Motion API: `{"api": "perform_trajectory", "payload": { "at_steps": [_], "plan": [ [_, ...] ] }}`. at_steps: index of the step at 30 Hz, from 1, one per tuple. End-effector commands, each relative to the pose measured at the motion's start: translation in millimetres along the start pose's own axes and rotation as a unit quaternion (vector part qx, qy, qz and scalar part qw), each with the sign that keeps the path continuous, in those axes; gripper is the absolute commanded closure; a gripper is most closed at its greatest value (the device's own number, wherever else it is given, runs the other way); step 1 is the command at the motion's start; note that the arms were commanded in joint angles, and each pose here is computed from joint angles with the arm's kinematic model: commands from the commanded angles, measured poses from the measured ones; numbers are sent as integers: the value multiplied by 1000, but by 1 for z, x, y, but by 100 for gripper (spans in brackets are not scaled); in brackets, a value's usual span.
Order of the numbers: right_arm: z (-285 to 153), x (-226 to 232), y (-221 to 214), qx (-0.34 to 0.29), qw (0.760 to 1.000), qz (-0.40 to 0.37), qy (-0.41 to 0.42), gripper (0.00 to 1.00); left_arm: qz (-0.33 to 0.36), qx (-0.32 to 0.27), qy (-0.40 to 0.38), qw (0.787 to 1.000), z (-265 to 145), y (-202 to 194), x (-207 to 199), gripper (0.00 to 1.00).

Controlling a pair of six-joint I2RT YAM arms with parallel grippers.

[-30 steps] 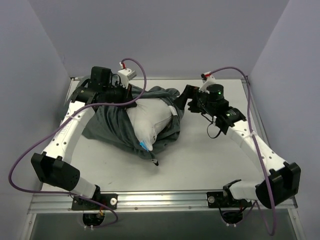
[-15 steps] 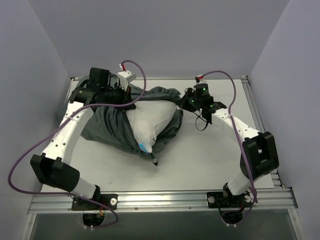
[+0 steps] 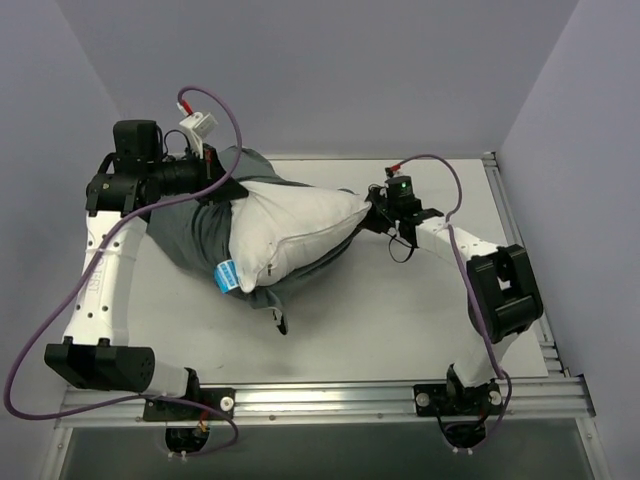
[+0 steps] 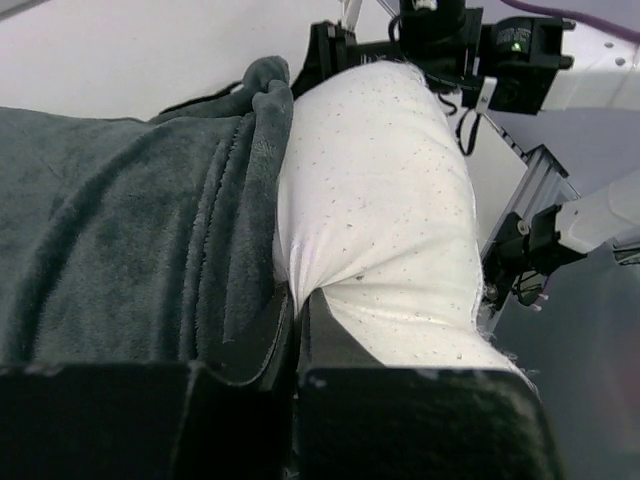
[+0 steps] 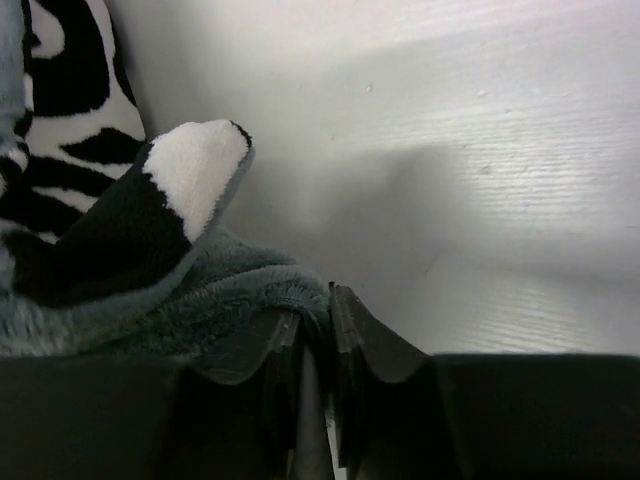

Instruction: Remove the pillowcase from the pillow

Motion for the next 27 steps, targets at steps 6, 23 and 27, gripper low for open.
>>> {"api": "perform_trajectory", "payload": {
  "at_steps": [6,23,27],
  "plan": [
    [-88,-12,63,-104,989,-19,-100,23,78,-40,70,994,46,35,-2,98],
    [-176,104,3,-151,967,119,166,0,57,2,63,996,128,19,-6,98],
    [-143,107,-26,-111,972,143,153,0,55,-1,61,997,129,21,-7,98]
  ]
}}
Point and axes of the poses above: each gripper's point midway between its finger pads, its own z axis out along the fingers, its own x axis along the line the jaws close on, y = z × x, the point moved 4 cm from there along -z, back along the fingers, and after that the axes turned 9 degrees about z, right-handed, at the moved point
